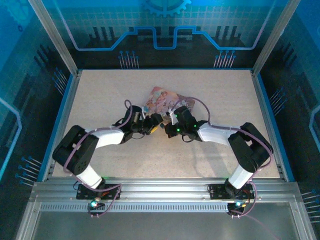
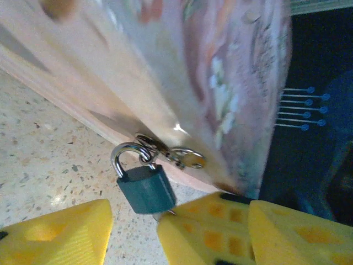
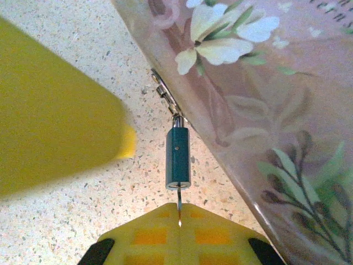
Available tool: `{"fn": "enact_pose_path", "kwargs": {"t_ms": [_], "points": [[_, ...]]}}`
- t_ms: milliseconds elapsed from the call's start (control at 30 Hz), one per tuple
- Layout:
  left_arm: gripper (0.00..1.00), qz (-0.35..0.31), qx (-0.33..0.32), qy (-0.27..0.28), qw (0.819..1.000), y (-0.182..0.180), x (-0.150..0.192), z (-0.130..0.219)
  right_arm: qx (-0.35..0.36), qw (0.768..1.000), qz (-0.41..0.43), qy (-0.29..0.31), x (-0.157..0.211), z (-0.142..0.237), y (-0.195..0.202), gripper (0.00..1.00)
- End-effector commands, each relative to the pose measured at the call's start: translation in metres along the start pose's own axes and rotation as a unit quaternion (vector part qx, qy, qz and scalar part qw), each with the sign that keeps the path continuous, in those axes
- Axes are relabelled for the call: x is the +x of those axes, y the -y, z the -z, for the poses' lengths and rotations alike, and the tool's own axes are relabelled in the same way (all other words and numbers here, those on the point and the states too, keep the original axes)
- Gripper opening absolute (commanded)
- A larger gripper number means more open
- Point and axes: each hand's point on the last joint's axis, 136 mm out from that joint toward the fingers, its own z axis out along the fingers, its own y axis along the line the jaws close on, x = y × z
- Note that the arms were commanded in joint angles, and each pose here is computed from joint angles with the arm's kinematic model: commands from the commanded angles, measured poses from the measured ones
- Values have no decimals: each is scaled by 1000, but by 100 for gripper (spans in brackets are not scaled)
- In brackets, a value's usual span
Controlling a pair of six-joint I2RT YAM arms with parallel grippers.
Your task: Unlock the padlock with the key
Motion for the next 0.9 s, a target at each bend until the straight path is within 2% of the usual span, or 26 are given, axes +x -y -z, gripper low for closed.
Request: {"fn": "enact_pose_path", "kwargs": {"t_ms": [0, 133, 267, 467, 567, 700, 867], "points": [[70, -9, 12, 24, 1000, 3, -7, 22, -22, 999, -32, -21, -1, 4, -10, 0], [69, 28, 36, 38, 998, -2, -3, 33, -51, 996, -79, -4, -9, 10, -23, 0], [63, 75, 78, 50, 993, -5, 0, 37, -77, 987, -139, 3, -14, 11, -34, 0], [62, 99, 84, 63, 990, -9, 3, 38, -83, 974, -212, -7, -5, 7, -36, 0], [61, 125, 97, 61, 986, -13, 4, 34, -83, 969, -232, -10, -4, 6, -35, 0], [53, 160, 126, 55, 977, -14, 4, 21, -85, 965, -246, -14, -3, 4, -36, 0], [50, 174, 118, 64, 976, -24, 8, 11, -86, 965, -248, -18, -1, 1, -38, 0]]}}
